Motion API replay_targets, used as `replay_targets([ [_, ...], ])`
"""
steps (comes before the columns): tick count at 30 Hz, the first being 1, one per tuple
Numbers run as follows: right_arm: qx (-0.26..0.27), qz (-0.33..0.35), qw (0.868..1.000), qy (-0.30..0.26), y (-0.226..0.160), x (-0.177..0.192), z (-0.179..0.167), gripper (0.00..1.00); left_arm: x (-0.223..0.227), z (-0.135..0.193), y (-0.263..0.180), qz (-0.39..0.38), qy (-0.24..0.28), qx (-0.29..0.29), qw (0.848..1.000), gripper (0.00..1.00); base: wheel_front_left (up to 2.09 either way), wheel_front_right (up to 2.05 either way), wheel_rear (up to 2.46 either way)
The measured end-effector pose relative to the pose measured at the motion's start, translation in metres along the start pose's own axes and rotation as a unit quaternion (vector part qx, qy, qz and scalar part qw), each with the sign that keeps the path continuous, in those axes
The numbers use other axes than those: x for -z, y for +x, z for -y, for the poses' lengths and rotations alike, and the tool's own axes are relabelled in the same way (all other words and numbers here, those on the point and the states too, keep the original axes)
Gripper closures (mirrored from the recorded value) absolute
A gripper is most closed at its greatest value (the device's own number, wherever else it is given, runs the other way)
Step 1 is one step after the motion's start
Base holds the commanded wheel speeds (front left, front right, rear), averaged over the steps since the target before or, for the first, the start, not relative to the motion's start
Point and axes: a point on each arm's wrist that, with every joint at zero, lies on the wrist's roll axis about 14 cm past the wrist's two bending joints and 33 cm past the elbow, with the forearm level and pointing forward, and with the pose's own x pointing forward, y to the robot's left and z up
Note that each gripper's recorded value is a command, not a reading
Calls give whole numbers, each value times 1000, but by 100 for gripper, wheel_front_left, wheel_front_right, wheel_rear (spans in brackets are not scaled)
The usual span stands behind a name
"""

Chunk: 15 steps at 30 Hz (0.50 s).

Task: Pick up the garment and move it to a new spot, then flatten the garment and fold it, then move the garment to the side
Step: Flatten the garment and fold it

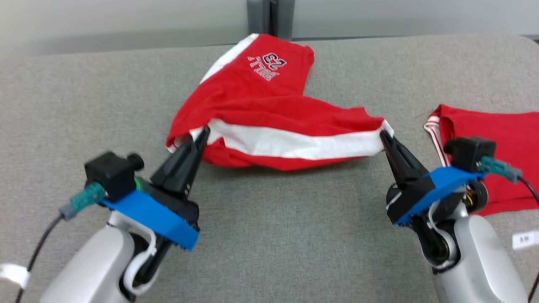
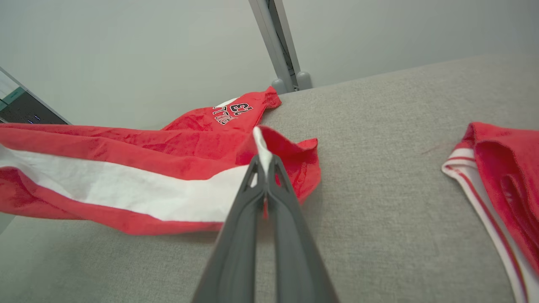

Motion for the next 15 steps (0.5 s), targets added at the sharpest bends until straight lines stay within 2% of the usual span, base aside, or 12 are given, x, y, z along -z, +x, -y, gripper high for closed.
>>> replay_targets([
  [6,0,35,999,16,-38,-9,-4,100,-1,30,-38,22,-15,-8,1000,100,0,0,0],
  [15,-4,77,994,73,-110,-19,-6,100,-7,78,-86,39,-26,-7,999,100,0,0,0],
])
